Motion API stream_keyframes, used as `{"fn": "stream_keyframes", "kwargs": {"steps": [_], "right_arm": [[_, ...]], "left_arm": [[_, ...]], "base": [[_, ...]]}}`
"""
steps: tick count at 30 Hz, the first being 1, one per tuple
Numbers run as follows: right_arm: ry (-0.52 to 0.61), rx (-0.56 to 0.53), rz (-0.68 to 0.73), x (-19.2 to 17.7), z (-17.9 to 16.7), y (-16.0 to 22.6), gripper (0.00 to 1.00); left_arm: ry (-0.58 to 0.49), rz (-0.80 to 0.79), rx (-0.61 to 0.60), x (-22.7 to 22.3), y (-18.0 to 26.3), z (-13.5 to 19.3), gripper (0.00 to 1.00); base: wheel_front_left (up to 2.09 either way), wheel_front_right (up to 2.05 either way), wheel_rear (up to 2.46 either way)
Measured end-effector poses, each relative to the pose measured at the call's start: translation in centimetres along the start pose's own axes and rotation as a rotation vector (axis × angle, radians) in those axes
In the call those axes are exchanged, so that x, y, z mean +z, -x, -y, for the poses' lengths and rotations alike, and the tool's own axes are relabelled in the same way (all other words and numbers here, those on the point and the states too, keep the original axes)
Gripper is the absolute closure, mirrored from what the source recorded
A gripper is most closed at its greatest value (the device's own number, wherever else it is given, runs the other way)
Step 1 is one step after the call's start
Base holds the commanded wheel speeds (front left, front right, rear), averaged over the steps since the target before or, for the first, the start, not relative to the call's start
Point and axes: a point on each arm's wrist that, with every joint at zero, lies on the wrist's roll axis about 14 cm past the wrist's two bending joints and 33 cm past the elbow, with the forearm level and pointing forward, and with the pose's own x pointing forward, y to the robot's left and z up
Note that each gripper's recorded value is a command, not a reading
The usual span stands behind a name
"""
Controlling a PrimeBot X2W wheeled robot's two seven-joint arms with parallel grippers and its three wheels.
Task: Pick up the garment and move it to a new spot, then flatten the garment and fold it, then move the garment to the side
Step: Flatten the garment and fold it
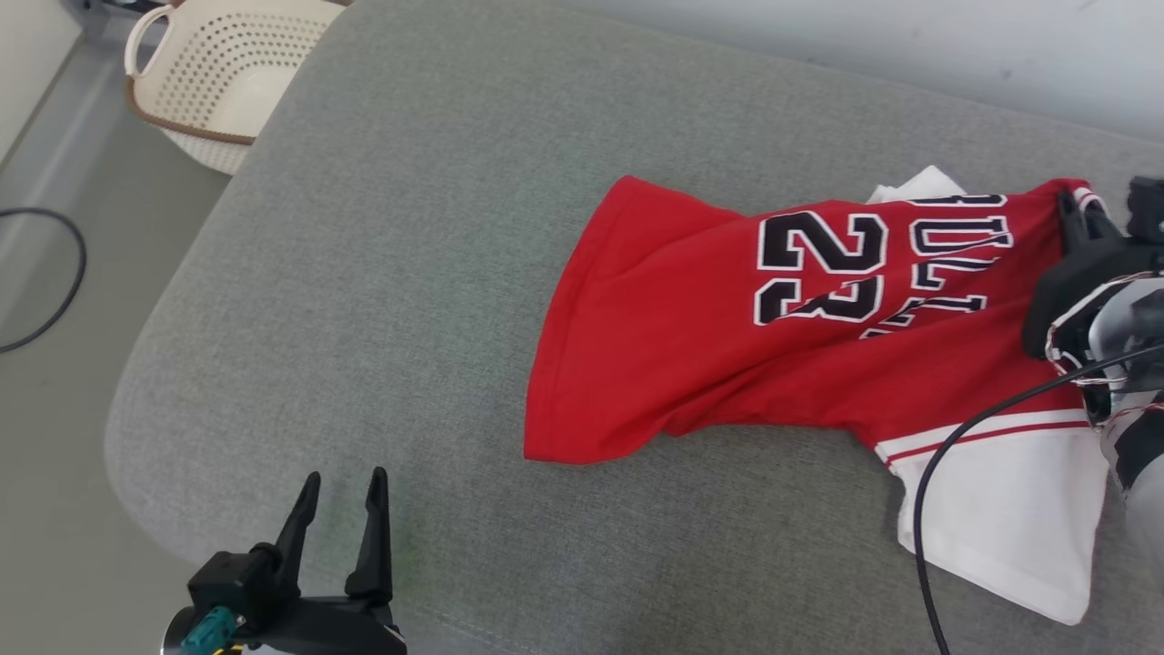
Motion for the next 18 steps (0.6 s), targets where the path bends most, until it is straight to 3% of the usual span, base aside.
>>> {"fn": "stream_keyframes", "kwargs": {"steps": [1, 2, 3, 10, 18], "right_arm": [[0.0, 0.0, 0.0, 0.0, 0.0, 0.0, 0.67], [-0.019, -0.006, -0.004, -0.2, 0.0, -0.2, 0.67], [-0.031, -0.008, -0.006, -0.3, 0.0, -0.3, 0.0], [-0.071, 0.021, 0.001, -1.1, -2.3, 0.3, 0.0], [-0.126, 0.006, 0.049, -1.9, -2.8, 4.7, 0.0]], "left_arm": [[0.0, 0.0, 0.0, 0.0, 0.0, 0.0, 0.0], [-0.001, -0.002, -0.001, -0.1, 0.1, 0.0, 0.0], [-0.002, -0.004, -0.006, -0.1, 0.1, 0.1, 0.0], [0.008, -0.001, -0.052, 0.0, 0.0, 1.4, 0.0], [0.044, -0.019, -0.159, -0.8, 0.2, 4.3, 0.0]], "base": [[0.0, 0.0, 0.0], [0.0, 0.0, 0.0], [0.0, 0.0, 0.0], [0.0, 0.0, 0.0], [0.0, 0.0, 0.0]]}}
